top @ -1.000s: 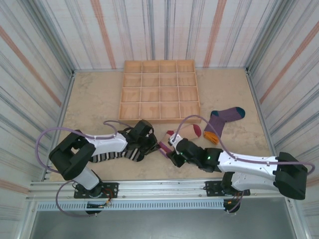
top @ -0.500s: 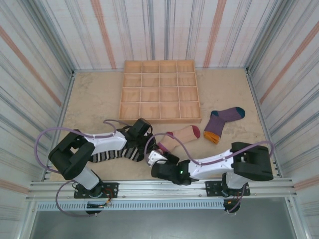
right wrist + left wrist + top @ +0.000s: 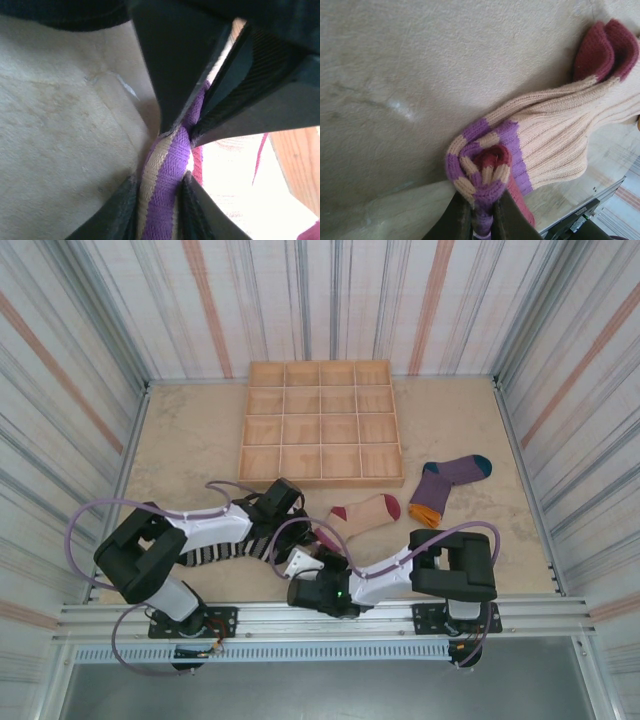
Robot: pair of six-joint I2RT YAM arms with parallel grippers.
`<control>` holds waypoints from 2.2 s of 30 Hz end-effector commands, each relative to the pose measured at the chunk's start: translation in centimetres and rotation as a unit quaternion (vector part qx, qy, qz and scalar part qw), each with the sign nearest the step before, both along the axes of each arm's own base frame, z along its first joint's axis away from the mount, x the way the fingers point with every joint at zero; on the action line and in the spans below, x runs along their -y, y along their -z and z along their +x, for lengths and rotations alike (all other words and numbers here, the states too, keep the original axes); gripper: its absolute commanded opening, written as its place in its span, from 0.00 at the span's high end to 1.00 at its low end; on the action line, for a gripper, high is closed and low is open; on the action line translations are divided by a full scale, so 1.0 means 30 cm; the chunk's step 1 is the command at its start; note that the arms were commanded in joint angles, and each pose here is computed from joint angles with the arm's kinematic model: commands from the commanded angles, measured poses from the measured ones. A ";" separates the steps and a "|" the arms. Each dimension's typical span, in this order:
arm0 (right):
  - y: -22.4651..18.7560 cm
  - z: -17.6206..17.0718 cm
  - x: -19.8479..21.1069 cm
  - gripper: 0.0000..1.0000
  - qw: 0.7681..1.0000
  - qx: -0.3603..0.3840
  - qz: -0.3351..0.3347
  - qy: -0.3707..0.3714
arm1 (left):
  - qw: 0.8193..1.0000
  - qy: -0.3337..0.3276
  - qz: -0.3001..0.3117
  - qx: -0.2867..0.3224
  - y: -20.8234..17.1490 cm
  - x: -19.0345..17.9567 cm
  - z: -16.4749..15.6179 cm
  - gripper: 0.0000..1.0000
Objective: Roll the socks
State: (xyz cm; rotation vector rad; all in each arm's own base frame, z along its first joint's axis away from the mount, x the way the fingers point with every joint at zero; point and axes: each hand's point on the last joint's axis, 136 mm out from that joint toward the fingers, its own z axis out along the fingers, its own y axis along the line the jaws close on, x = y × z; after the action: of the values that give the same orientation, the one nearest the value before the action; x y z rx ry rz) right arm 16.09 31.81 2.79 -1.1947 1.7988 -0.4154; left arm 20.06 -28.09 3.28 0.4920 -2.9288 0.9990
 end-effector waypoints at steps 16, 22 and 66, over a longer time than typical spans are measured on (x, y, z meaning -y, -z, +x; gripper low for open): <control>0.098 -0.027 0.104 1.00 0.973 -0.206 0.104 0.030 | 1.000 0.010 -0.004 0.030 -0.062 -0.032 -0.007 0.53; 0.073 -0.013 0.116 1.00 0.948 -0.266 0.170 0.044 | 0.999 0.007 -0.004 0.044 -0.100 -0.052 -0.001 0.43; 0.167 0.163 0.240 1.00 0.647 -0.572 0.443 0.242 | 0.994 -0.006 -0.003 0.109 -0.036 0.099 0.171 0.62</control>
State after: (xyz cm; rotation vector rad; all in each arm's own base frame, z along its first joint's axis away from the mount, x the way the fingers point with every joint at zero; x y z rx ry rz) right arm 22.85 27.85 2.96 -0.2855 2.5676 1.3680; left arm 24.22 -30.65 4.32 0.4262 -3.0757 1.1344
